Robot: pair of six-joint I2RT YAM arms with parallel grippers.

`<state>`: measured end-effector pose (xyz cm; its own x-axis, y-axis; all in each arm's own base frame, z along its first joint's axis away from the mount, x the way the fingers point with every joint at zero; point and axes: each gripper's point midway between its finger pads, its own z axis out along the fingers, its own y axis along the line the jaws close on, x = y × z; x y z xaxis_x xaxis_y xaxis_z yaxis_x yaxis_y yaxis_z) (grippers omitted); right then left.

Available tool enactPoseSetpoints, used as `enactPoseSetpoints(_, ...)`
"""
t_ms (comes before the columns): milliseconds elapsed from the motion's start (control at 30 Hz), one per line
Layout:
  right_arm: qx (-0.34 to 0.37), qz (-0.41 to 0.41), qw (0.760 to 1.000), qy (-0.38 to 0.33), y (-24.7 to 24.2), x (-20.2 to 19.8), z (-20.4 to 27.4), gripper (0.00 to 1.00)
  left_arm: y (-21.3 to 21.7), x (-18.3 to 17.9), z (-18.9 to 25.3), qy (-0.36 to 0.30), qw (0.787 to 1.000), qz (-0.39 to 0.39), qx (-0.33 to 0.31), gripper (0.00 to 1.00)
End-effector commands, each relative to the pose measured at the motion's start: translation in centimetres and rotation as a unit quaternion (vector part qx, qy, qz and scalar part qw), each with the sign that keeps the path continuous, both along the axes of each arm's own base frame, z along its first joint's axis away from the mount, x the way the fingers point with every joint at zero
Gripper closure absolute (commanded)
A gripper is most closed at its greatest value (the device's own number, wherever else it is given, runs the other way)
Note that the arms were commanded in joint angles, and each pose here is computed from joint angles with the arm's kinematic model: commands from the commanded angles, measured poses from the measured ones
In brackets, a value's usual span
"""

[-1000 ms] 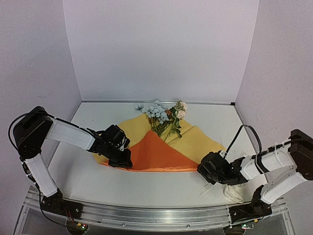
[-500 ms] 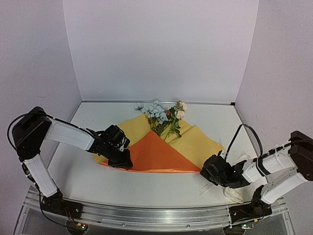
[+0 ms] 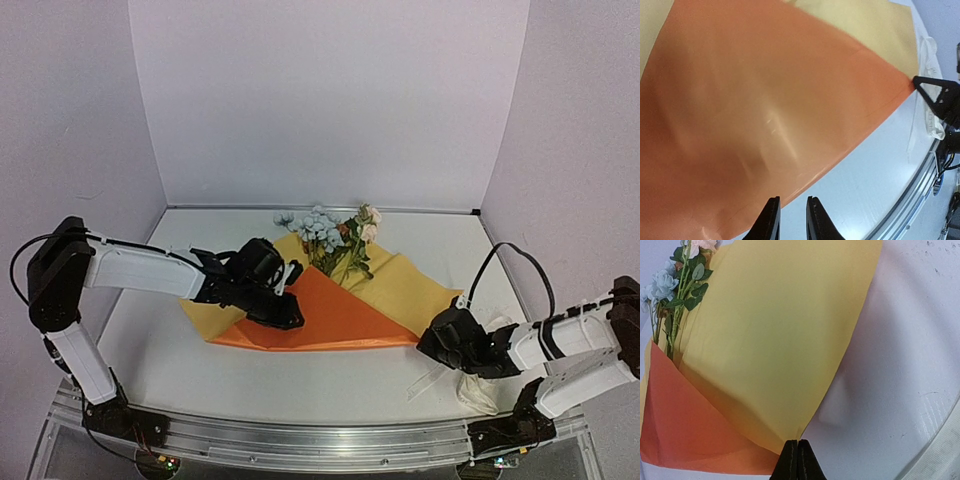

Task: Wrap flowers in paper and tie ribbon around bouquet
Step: Pick up the one-fourth-folded wrapping paper from the center of the board.

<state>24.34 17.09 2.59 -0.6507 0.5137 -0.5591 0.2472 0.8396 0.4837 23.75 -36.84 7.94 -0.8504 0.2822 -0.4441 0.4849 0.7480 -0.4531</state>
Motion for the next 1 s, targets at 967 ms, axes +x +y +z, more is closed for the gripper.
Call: enactPoseSetpoints(967, -0.05, 0.098, 0.994, -0.003, -1.6, -2.6, 2.0, 1.0, -14.6, -2.7, -5.0, -0.135, 0.961, -0.239, 0.013, 0.91)
